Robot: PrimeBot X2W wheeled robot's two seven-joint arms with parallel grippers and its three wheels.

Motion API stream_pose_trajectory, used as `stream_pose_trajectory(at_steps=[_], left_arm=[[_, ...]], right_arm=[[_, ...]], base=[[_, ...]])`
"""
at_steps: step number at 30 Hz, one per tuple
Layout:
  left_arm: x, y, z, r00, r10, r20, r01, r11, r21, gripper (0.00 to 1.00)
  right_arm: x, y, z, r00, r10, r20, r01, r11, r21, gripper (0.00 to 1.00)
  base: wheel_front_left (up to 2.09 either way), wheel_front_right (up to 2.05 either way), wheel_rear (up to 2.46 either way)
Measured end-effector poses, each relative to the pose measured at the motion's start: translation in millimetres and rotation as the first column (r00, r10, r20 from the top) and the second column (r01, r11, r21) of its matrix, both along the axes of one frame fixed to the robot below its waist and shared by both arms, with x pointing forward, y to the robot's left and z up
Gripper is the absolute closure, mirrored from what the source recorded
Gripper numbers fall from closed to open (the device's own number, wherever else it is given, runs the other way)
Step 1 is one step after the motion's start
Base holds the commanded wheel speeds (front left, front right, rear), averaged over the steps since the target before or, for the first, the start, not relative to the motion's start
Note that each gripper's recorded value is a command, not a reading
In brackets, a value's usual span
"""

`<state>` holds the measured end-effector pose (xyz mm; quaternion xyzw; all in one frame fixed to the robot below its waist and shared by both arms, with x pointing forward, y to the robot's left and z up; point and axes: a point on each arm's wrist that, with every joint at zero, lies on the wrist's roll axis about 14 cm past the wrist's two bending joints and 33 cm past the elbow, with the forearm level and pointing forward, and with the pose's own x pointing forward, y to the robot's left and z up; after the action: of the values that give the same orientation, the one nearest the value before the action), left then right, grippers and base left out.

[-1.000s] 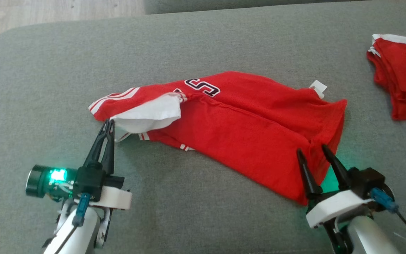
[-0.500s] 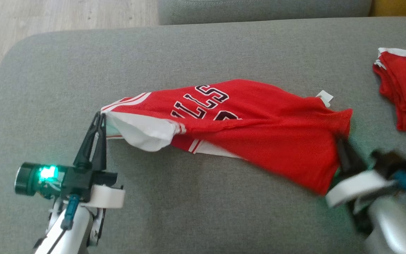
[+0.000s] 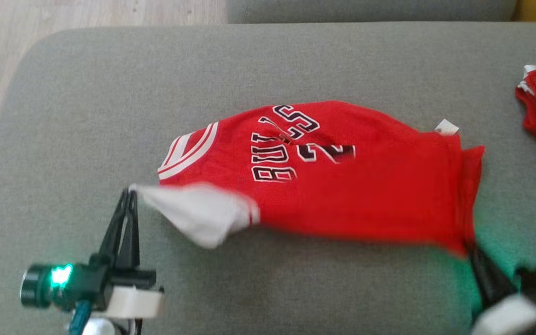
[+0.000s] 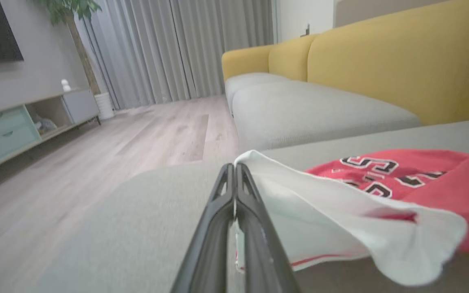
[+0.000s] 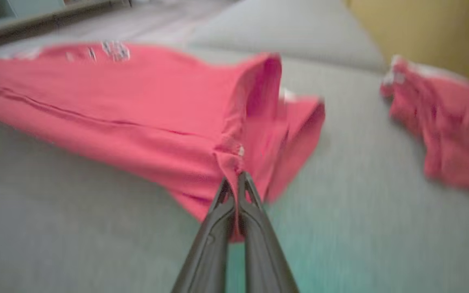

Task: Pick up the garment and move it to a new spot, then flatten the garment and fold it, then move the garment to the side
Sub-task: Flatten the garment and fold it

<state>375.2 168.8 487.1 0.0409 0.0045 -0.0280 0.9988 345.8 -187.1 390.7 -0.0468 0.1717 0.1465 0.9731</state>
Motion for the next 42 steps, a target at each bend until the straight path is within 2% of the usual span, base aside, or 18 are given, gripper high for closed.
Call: stream_pose_trajectory(at_steps=[1, 2, 3, 4, 9, 13, 24, 25, 26, 27, 28, 32, 42], left_arm=[[0, 0, 0, 1.0, 0.0, 0.0, 0.0, 1.0, 0.0, 1.0], [-6, 2, -12, 0.999, 0.013, -0.045, -0.014, 1.0, -0.007, 1.0], [-7, 2, -16, 0.998, 0.015, -0.058, -0.016, 1.0, -0.013, 1.0], [-7, 2, -18, 0.998, 0.015, -0.064, -0.016, 1.0, -0.015, 1.0], [-5, 0, -20, 0.998, 0.009, -0.067, -0.01, 1.0, -0.019, 1.0], [-4, -1, -19, 0.998, 0.01, -0.063, -0.011, 1.0, -0.021, 1.0], [-4, -2, -20, 0.998, 0.01, -0.063, -0.012, 1.0, -0.024, 1.0], [-4, -2, -20, 0.998, 0.012, -0.063, -0.013, 1.0, -0.024, 1.0], [-4, -2, -20, 0.998, 0.012, -0.063, -0.014, 1.0, -0.025, 1.0], [-4, -1, -20, 0.998, 0.013, -0.063, -0.015, 1.0, -0.025, 1.0], [-5, -1, -20, 0.998, 0.015, -0.063, -0.016, 1.0, -0.025, 1.0], [-5, 0, -20, 0.998, 0.019, -0.062, -0.02, 0.999, -0.025, 1.0], [-4, -1, -9, 0.999, 0.021, -0.026, -0.022, 0.999, -0.032, 1.0]], right_arm=[[0, 0, 0, 1.0, 0.0, 0.0, 0.0, 1.0, 0.0, 1.0], [-28, -3, -25, 0.995, -0.009, -0.104, 0.008, 1.0, -0.007, 1.0], [-35, -4, -32, 0.991, -0.022, -0.133, 0.022, 1.0, -0.001, 0.6], [-36, -5, -34, 0.989, -0.034, -0.141, 0.035, 0.999, 0.005, 0.0], [-26, -12, -25, 0.991, -0.095, -0.098, 0.098, 0.995, 0.028, 0.0], [-24, -6, -18, 0.992, -0.105, -0.07, 0.109, 0.993, 0.052, 0.0], [-25, 20, -19, 0.997, -0.044, -0.062, 0.048, 0.997, 0.055, 0.0], [-25, 21, -20, 0.997, -0.043, -0.069, 0.046, 0.997, 0.054, 0.06], [-23, 23, -20, 0.997, -0.041, -0.067, 0.044, 0.998, 0.054, 0.2], [-22, 25, -19, 0.997, -0.041, -0.064, 0.044, 0.997, 0.056, 0.42], [-21, 25, -20, 0.997, -0.042, -0.068, 0.045, 0.998, 0.053, 0.57], [-22, 18, -24, 0.995, -0.059, -0.087, 0.062, 0.998, 0.033, 1.0], [-17, -7, -10, 0.983, -0.173, -0.058, 0.176, 0.983, 0.053, 1.0]], base=[[0.0, 0.0, 0.0], [0.0, 0.0, 0.0], [0.0, 0.0, 0.0], [0.0, 0.0, 0.0], [0.0, 0.0, 0.0], [0.0, 0.0, 0.0], [0.0, 0.0, 0.0], [0.0, 0.0, 0.0], [0.0, 0.0, 0.0], [0.0, 0.0, 0.0], [0.0, 0.0, 0.0], [0.0, 0.0, 0.0], [0.0, 0.0, 0.0]])
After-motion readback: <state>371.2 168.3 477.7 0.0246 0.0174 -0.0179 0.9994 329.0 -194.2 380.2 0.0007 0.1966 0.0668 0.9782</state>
